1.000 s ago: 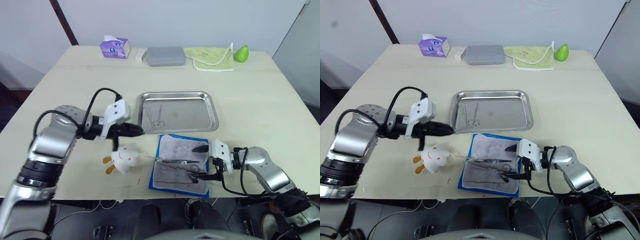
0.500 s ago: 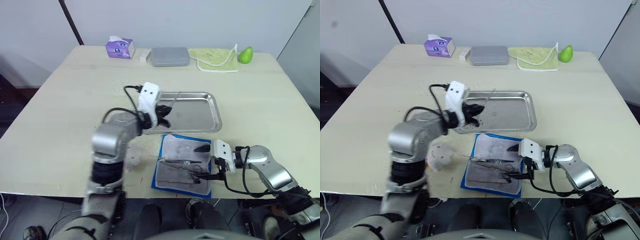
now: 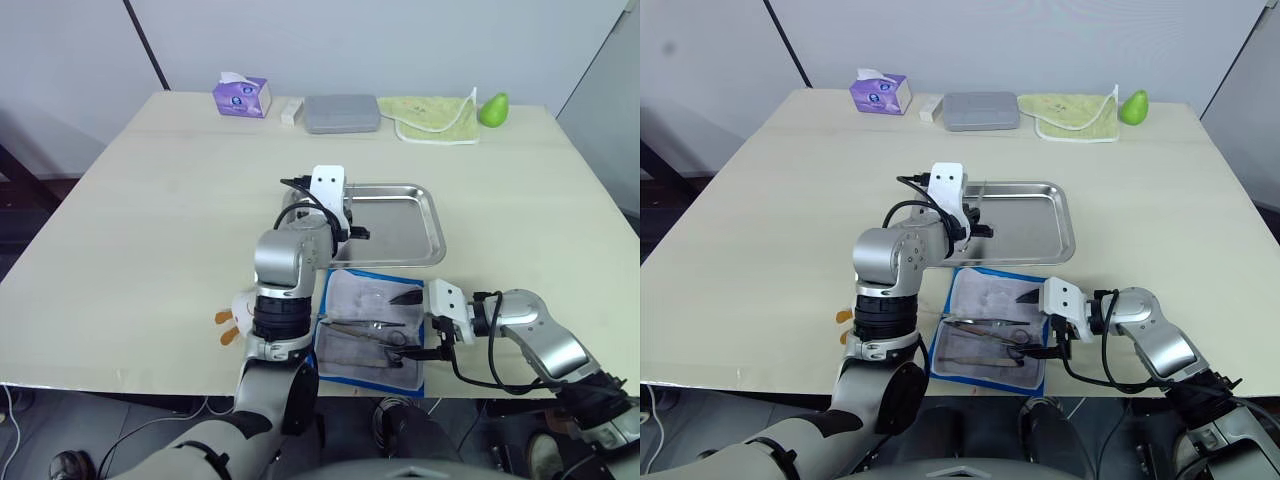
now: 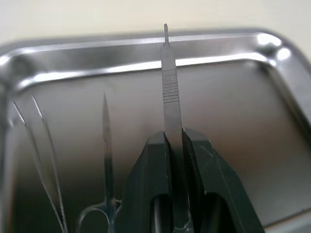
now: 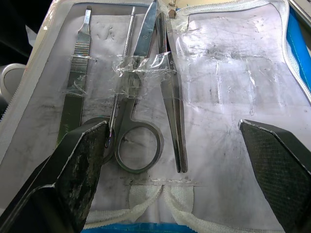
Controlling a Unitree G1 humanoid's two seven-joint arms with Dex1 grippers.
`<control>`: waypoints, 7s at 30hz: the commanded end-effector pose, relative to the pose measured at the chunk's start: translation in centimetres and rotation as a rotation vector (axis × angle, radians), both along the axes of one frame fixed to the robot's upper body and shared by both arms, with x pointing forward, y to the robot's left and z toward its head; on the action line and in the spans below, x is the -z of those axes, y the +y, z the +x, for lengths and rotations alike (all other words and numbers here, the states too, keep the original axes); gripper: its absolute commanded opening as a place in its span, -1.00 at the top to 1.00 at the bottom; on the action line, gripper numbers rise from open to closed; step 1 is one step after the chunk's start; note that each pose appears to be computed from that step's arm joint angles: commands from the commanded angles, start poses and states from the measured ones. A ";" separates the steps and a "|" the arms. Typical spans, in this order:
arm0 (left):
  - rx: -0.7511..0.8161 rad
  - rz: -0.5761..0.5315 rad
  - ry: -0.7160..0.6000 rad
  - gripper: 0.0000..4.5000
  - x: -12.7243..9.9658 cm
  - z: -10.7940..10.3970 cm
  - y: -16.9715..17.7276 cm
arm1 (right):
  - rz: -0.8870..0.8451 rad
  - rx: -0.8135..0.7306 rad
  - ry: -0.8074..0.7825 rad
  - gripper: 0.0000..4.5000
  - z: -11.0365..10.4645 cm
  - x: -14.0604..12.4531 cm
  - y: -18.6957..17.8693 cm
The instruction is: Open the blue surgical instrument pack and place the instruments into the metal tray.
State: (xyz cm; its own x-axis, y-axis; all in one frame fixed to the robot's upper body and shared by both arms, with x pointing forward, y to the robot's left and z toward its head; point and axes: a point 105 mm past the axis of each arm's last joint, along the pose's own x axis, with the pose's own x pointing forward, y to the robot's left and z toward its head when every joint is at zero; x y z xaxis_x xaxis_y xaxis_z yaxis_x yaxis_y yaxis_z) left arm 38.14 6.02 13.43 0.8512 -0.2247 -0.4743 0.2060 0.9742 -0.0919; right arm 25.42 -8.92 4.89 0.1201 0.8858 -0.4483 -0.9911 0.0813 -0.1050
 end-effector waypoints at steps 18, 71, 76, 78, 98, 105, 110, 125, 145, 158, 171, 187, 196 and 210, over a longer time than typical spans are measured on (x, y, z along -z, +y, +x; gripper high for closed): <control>-0.013 -0.021 0.017 0.98 1.1 0.3 -0.3 | -0.211 0.076 0.196 -1.00 -2.2 5.8 -2.8; 1.282 -0.103 -0.250 -0.59 -0.3 -14.3 9.6 | -0.063 0.080 0.139 -1.00 -3.1 4.3 -2.6; 1.303 -0.067 -0.218 -0.59 -0.4 -14.6 11.4 | -0.060 0.082 0.137 -1.00 -3.1 4.2 -2.8; 1.313 -0.056 -0.199 -0.71 -0.6 -14.8 12.3 | -0.058 0.083 0.138 -1.00 -3.1 4.2 -2.9; 1.366 0.185 -0.200 -0.98 -1.1 -13.0 9.5 | -0.045 0.095 0.127 -1.00 -2.6 4.1 -2.6; 1.390 0.234 -0.202 -0.13 -0.4 -11.8 5.9 | -0.044 0.098 0.124 -1.00 -2.5 4.1 -2.4; 1.390 0.262 -0.171 0.07 0.4 -11.1 4.3 | -0.046 0.100 0.124 -1.00 -2.5 4.1 -2.3; 1.428 0.324 -0.097 0.07 2.8 -10.8 1.7 | -0.044 0.115 0.124 -1.00 -2.4 4.2 -2.2; 1.435 0.411 -0.002 0.07 5.3 -10.7 2.5 | -0.047 0.124 0.123 -1.00 -2.5 4.3 -2.3; 1.470 0.438 0.055 0.75 6.7 -10.7 2.6 | -0.046 0.127 0.126 -1.00 -2.4 4.3 -1.9; 1.486 0.443 0.054 0.97 6.2 -10.5 2.3 | -0.064 0.115 0.133 -1.00 -2.3 4.7 -1.4; 1.533 0.409 0.062 0.97 3.1 -10.7 2.2 | -0.103 0.111 0.153 -1.00 -2.3 5.6 -1.1; 1.537 0.414 0.082 0.97 1.7 -10.5 2.5 | -0.132 0.116 0.165 -1.00 -2.3 6.1 -1.3; 1.507 0.406 0.114 0.97 0.3 -10.1 3.5 | -0.147 0.114 0.182 -1.00 -2.6 6.6 -0.9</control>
State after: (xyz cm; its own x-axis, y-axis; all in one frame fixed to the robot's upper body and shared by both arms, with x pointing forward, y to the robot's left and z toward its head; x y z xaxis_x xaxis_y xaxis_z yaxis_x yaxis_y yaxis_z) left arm 27.86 10.40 10.21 -0.0960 -0.6154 -0.7823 0.9944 -0.0944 -0.0478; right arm 24.97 -8.40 4.77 0.1784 0.9074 -0.3804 -0.9835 0.1525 -0.0976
